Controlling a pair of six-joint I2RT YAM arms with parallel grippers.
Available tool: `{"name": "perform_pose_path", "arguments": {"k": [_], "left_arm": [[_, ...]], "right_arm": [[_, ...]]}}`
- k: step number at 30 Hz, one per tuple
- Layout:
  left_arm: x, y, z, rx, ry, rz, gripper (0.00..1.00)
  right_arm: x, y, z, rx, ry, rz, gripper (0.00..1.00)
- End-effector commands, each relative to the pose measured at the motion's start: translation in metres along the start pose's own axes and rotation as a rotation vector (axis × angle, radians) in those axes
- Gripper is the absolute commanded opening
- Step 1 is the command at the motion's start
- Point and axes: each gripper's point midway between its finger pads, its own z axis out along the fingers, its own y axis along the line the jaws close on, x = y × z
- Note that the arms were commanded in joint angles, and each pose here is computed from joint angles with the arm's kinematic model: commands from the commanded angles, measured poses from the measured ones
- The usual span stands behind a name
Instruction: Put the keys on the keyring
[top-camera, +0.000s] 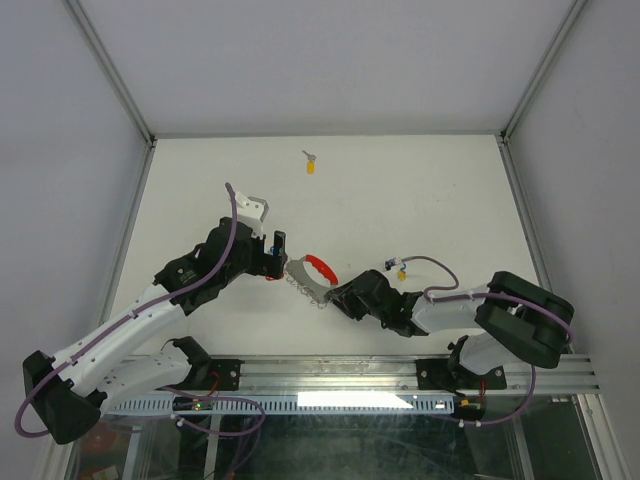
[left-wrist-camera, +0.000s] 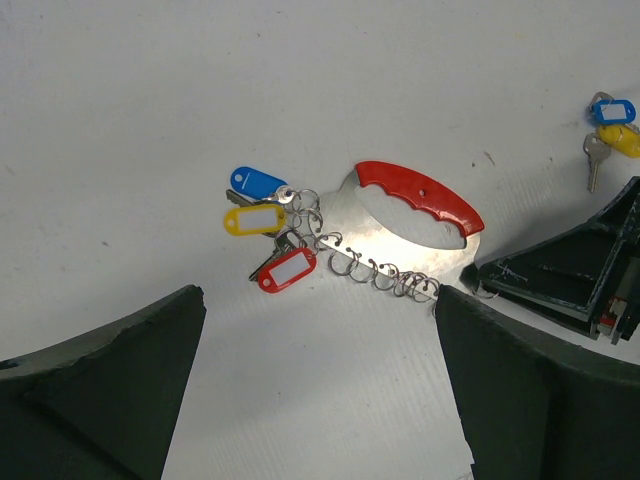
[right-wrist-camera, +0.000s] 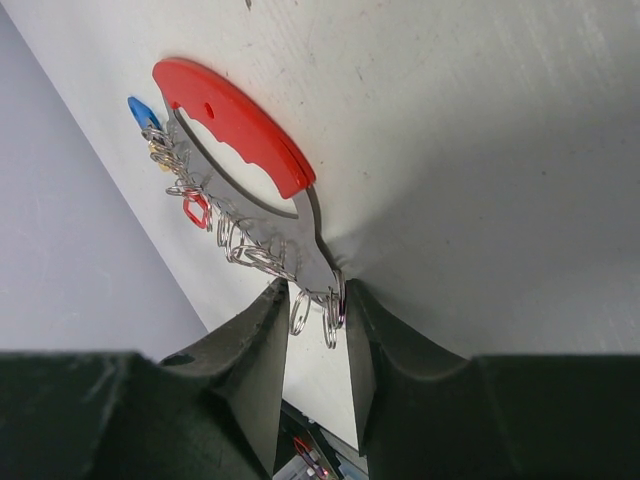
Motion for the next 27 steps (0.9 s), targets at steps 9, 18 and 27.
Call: {"name": "perform_pose_path", "arguments": {"k": [9,18,27], "left_arm": [[-0.0076,-0.0055,0.0022,0.024,-0.027,0.011,0.98],[-0.0068,-0.0059,0.0027,0.025,-0.022,0.013,0.97],[-0.0061,-0.0058,0.0037,0.024,-0.019,0.014,0.97]], "right_arm": [[-0.0022,0.0105,-0.0071,0.002,-0.021,-0.002,0.32],[-0.0007,0.0104,-0.0029,-0.015,-0.016,0.003,0.31],[-0.0043,0.0122,-0.0016,-0.047,-0.039,-0.116,0.00]]}}
